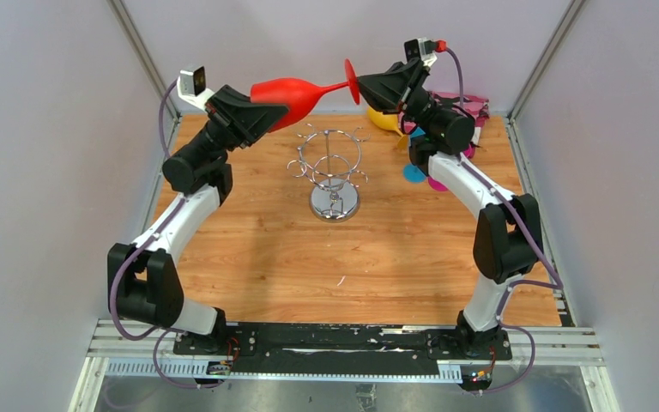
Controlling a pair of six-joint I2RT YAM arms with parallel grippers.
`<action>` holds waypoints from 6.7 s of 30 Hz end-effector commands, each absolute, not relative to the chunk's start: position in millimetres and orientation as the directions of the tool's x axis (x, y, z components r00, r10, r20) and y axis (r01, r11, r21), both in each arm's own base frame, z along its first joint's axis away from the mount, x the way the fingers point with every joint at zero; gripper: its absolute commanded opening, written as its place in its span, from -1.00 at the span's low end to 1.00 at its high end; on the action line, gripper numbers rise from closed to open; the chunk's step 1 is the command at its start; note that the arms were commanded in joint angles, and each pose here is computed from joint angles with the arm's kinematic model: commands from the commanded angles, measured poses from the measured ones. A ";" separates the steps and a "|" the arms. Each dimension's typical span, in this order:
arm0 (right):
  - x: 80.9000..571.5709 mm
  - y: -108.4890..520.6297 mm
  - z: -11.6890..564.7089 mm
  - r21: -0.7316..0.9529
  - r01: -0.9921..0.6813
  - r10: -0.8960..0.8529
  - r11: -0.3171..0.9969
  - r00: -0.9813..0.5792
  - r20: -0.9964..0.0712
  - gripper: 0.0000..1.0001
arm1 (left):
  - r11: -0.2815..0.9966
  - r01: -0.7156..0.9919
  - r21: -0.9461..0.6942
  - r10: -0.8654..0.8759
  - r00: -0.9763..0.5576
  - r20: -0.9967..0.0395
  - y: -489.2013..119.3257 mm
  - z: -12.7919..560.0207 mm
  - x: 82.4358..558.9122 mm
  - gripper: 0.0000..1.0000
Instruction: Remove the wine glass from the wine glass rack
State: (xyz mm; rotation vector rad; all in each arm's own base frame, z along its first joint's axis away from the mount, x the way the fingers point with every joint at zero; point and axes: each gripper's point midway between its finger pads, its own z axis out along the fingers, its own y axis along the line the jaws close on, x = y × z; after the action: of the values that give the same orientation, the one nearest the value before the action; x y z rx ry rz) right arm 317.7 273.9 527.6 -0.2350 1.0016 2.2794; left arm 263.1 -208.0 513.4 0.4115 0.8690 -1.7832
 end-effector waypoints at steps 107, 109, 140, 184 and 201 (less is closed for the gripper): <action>479.2 232.2 342.3 0.472 -0.589 0.091 0.656 -0.560 -0.824 0.39 | 0.968 0.144 -0.204 -0.075 -0.612 -0.787 -97.6 273.7 528.4 -0.01; 491.2 231.8 328.1 0.419 -0.563 0.034 0.712 -0.568 -0.822 0.39 | 0.962 0.169 -0.214 -0.092 -0.537 -0.839 -102.5 302.3 521.4 0.02; 505.5 169.9 271.6 -0.167 -0.297 -0.309 0.940 -0.534 -0.787 0.36 | 0.881 0.393 -0.264 -0.184 -0.229 -0.956 -138.2 369.9 422.8 0.14; 494.8 119.6 168.1 -0.102 -0.277 -0.278 0.955 -0.726 -0.629 0.01 | 0.880 0.384 -0.279 -0.180 -0.272 -0.945 -139.7 350.1 420.6 0.14; 502.0 119.8 168.2 -0.094 -0.275 -0.271 0.957 -0.730 -0.628 -0.55 | 0.880 0.381 -0.283 -0.179 -0.286 -0.941 -140.8 343.1 424.5 0.14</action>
State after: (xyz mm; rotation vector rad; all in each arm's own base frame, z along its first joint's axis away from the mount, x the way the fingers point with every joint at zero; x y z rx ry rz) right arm 499.8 123.2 165.5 -0.3894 2.4218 0.0004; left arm 421.5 -135.5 347.7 0.1454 1.7838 -0.5354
